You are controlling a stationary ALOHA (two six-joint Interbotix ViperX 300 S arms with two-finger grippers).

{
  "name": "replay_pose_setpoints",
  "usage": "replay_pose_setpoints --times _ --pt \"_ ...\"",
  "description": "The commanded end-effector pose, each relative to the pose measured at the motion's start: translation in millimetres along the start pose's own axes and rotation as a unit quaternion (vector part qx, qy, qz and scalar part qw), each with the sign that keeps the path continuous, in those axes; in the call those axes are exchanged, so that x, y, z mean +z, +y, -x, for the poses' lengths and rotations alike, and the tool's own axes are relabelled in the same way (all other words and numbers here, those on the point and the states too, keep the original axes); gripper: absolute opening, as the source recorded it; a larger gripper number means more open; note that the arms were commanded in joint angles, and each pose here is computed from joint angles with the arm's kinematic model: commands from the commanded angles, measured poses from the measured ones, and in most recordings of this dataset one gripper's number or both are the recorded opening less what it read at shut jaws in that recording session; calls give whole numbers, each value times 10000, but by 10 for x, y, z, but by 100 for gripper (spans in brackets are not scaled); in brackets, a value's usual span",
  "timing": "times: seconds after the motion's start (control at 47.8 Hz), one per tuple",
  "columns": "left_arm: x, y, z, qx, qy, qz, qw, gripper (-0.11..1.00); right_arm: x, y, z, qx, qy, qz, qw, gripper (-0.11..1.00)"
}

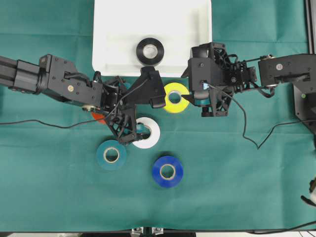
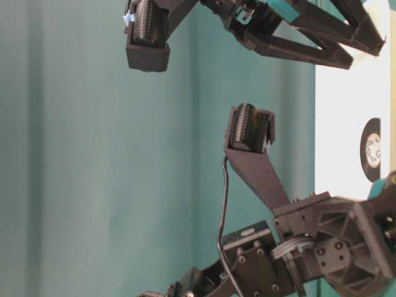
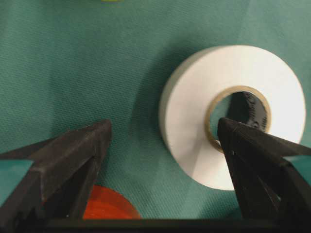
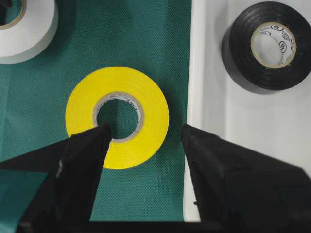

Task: Put the tape alternately from left to right into the white case.
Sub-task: 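Move the left gripper to the white roll and grasp it, then carry the white roll into the tray and release it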

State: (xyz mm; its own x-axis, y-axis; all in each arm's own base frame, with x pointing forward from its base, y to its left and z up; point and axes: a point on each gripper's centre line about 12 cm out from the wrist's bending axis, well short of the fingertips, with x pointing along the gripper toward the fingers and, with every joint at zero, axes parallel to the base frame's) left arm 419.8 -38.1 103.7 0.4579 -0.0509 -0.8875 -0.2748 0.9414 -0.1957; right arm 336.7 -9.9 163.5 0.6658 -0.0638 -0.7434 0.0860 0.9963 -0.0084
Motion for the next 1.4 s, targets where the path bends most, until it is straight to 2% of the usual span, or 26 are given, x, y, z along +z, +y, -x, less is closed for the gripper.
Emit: replay_pose_setpoints --times 0.0,0.272,0.732,0.857,1.003,1.087,1.129,1.38 --pt "122 47 61 -10 -164 64 9998 57 93 14 63 32 -197 2 9998 66" --pt "150 123 -3 54 -134 123 9998 57 87 16 61 42 -211 3 9998 66" --pt "169 117 -40 54 -134 123 9998 55 46 27 50 98 -285 9 9995 66" --pt "157 101 -59 56 -101 96 9999 44 46 27 50 98 -285 9 9995 66" --pt "123 85 -53 90 26 70 9999 14 59 28 52 99 -300 8 9995 66" --pt "106 77 -45 112 101 56 9999 1 65 28 53 99 -307 8 9995 66" --pt "102 71 -37 120 131 49 9998 -2 72 28 54 100 -315 7 9995 66" --pt "151 4 111 43 6 -2 10000 -2 97 29 58 101 -346 6 9994 66"
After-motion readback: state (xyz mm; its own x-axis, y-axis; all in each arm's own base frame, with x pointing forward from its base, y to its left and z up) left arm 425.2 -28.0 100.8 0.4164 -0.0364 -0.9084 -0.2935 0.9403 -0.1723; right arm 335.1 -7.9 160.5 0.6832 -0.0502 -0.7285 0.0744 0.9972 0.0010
